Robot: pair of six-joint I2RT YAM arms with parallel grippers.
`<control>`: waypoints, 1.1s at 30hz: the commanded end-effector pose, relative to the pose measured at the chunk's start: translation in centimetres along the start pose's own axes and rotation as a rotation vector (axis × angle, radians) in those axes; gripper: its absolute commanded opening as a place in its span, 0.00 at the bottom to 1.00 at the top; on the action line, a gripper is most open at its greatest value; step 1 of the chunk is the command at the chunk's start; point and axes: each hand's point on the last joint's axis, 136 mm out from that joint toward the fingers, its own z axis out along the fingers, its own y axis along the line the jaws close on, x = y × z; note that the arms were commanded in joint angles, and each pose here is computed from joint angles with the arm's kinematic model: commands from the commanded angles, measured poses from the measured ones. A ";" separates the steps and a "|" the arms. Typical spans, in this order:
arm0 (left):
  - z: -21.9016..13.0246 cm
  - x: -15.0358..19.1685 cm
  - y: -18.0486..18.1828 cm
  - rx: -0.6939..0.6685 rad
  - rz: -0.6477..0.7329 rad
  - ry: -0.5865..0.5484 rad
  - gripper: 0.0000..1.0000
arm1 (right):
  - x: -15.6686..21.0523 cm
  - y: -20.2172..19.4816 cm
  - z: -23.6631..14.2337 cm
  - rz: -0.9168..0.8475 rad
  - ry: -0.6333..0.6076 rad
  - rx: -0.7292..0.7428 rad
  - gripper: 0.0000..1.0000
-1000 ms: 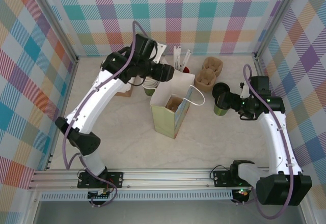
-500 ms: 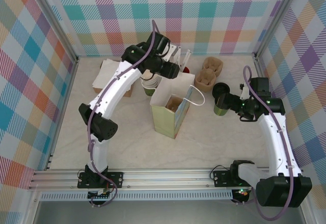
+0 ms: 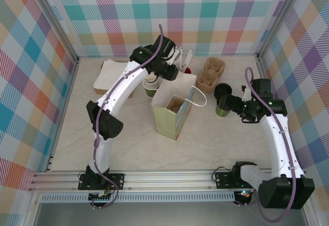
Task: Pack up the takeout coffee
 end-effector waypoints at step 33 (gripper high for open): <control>-9.5 2.2 3.7 -0.085 -0.877 -0.241 0.00 | 0.1 0.2 -0.1 0.005 -0.019 -0.021 1.00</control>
